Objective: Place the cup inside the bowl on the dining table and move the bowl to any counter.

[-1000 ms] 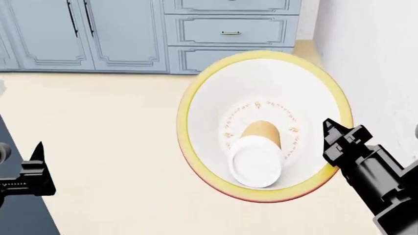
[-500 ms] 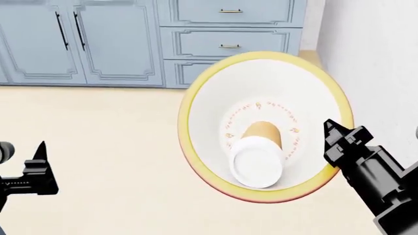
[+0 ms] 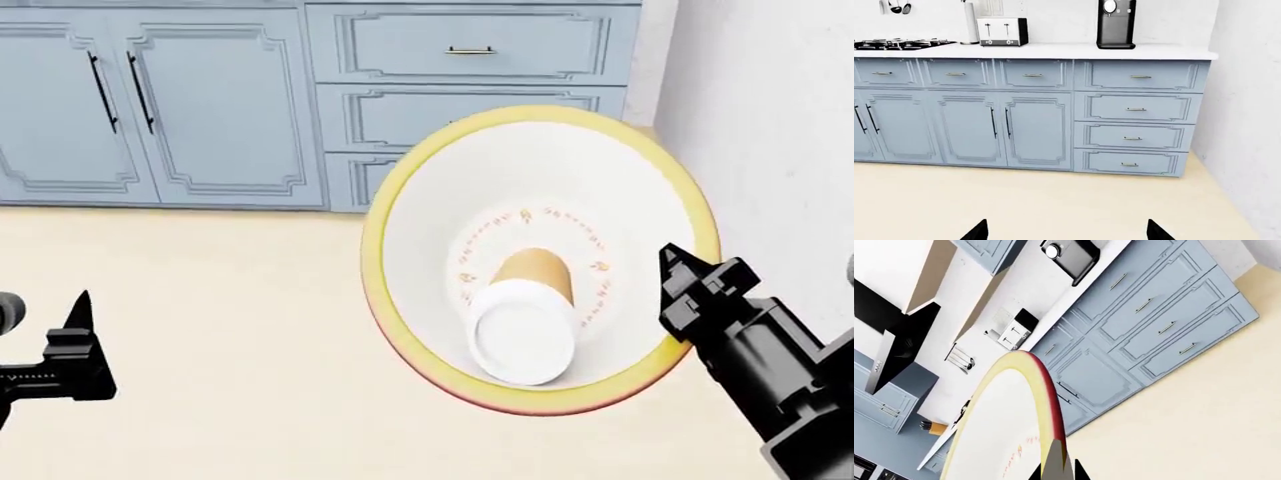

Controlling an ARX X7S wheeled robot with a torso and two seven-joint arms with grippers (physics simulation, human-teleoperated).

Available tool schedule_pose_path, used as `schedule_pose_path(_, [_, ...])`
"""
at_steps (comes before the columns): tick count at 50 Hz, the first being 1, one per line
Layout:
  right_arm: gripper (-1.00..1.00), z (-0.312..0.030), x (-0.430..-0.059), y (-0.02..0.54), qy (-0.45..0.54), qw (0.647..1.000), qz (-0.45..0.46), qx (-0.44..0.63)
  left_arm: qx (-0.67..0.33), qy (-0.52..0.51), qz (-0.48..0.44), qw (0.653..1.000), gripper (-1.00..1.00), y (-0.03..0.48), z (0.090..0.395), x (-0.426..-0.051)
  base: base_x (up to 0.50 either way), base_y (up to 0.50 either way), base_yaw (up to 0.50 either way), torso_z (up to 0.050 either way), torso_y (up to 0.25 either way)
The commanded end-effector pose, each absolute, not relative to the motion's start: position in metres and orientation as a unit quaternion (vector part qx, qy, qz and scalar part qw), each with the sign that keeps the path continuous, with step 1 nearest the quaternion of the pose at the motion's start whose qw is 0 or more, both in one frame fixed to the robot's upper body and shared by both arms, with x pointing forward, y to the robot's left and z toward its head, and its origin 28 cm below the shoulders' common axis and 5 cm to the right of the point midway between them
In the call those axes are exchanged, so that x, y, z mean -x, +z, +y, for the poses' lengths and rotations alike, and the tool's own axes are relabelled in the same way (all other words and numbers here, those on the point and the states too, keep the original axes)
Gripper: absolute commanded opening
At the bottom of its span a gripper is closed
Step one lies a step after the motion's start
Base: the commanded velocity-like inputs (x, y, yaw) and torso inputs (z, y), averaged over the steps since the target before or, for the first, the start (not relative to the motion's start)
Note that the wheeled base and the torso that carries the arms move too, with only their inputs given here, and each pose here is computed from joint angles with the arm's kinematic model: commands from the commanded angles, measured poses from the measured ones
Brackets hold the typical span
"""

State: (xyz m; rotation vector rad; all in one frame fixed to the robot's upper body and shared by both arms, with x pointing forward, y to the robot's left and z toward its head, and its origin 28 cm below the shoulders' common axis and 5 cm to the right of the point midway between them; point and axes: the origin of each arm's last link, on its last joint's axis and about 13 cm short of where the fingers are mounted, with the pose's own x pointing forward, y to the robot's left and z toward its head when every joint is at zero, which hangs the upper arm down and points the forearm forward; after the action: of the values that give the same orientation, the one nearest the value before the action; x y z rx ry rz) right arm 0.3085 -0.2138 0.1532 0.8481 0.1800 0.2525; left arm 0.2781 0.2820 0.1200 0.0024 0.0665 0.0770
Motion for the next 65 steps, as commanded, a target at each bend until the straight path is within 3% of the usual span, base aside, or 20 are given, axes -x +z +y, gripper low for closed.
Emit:
schedule_pose_path(1, [-1.0,-0.2143,-0.3116,0.1592,0.131,0.9,0.07,-0.409,0.0,0.039,0.033,0.999,1.0,0.1197,0.2828,-0.2778,0.5,-0.01,0.0,0.0,0.01])
schedule_pose_path(65, [-1.0,-0.2127,-0.3139,0.1582,0.133,0.897,0.067,-0.415,0.002,0.04,0.036,0.999,1.0,0.1167,0.2815,-0.2802,0.5,-0.01,0.0,0.0,0.002])
